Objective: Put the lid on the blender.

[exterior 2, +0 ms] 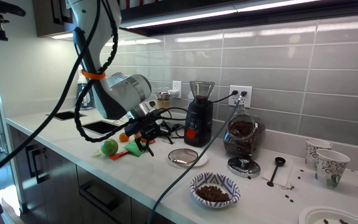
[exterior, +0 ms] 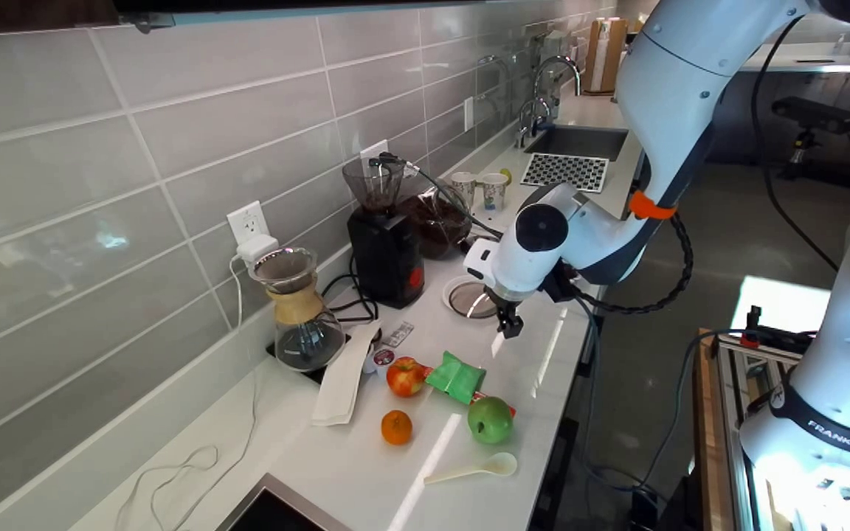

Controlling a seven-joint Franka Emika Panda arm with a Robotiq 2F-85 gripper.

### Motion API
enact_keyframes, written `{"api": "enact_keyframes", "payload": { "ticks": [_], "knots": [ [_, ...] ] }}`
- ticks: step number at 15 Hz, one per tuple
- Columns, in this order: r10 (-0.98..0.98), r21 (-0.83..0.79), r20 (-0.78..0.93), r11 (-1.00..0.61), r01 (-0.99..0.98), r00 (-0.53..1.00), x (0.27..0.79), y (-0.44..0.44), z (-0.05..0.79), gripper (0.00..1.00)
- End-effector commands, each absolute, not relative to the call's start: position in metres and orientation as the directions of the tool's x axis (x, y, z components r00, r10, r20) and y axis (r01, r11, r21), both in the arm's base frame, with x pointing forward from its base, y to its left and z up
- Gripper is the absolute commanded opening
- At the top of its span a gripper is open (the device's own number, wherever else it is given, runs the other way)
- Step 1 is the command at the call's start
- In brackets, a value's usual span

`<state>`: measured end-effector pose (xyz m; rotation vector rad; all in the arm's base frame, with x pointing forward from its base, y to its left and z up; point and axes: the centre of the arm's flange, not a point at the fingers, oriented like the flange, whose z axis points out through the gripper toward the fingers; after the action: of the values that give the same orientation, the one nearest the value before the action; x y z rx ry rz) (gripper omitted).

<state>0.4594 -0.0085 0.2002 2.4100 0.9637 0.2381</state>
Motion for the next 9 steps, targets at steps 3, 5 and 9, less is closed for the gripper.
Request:
{"api": "enact_keyframes", "payload": {
  "ticks": [3, 5, 9],
  "knots": [
    [0.684, 0.531, -0.03, -0.606, 0.591, 0.729, 0.46, -0.011, 0.197, 1.0],
    [0.68, 0.533, -0.019, -0.613, 0.583, 0.733, 0.462, -0.01, 0.191, 1.0],
    [0.669, 0.62, -0.035, -0.568, 0.542, 0.742, 0.46, -0.004, 0.186, 1.0]
  ]
}}
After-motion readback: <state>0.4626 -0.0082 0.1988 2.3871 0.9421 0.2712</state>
